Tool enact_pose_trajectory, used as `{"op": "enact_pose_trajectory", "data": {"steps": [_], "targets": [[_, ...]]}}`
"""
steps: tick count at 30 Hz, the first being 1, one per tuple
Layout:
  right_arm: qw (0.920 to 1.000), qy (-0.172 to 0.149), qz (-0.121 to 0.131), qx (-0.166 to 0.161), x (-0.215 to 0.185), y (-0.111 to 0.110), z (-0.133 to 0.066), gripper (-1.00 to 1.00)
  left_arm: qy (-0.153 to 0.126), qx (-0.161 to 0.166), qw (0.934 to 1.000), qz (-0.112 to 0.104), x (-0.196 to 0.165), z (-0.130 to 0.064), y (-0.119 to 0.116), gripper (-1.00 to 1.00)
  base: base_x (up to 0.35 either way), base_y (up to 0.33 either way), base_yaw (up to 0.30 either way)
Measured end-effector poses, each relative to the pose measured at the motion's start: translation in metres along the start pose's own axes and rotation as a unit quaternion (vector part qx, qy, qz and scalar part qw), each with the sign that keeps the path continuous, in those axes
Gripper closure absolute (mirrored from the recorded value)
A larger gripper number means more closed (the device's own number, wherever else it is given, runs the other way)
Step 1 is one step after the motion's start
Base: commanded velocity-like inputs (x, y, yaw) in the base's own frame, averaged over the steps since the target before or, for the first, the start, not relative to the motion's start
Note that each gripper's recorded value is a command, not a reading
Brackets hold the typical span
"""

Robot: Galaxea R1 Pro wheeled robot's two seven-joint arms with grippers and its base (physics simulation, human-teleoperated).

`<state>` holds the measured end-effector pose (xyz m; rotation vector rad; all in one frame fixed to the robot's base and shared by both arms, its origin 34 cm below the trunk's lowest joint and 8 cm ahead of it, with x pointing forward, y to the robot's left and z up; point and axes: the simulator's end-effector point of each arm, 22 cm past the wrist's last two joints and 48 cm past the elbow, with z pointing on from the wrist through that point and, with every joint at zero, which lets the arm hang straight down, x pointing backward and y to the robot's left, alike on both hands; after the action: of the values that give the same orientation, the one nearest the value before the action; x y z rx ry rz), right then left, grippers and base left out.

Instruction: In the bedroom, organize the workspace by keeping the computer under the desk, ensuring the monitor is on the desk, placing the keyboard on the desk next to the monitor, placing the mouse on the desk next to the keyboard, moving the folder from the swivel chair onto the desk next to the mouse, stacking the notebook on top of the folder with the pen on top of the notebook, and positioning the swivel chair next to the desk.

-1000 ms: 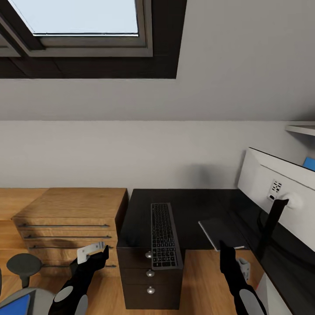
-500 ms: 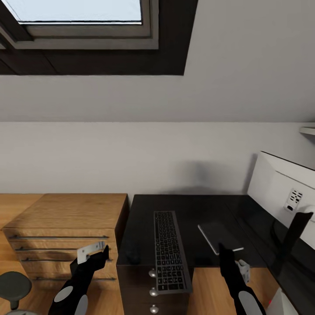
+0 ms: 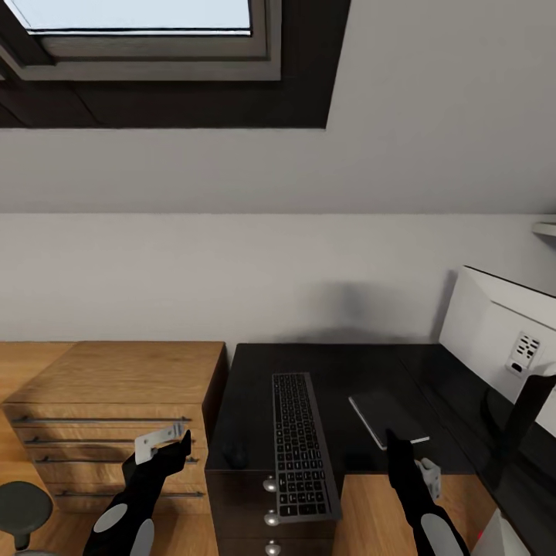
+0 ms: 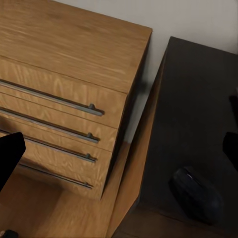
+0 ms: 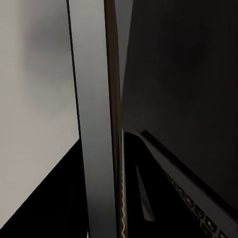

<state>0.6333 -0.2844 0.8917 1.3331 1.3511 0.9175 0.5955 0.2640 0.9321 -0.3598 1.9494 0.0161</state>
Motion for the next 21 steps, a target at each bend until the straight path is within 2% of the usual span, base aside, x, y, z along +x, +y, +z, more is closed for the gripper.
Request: {"op": "enact_pose_trajectory", "data": {"steps": [21], "targets": [[1.0,-0.001,0.0,0.0,0.003,-0.027,0.009,1.0,0.0,0.0,1.0,0.0,0.025,0.014,0.003,-1.0,0.0,0.0,0.0]]}}
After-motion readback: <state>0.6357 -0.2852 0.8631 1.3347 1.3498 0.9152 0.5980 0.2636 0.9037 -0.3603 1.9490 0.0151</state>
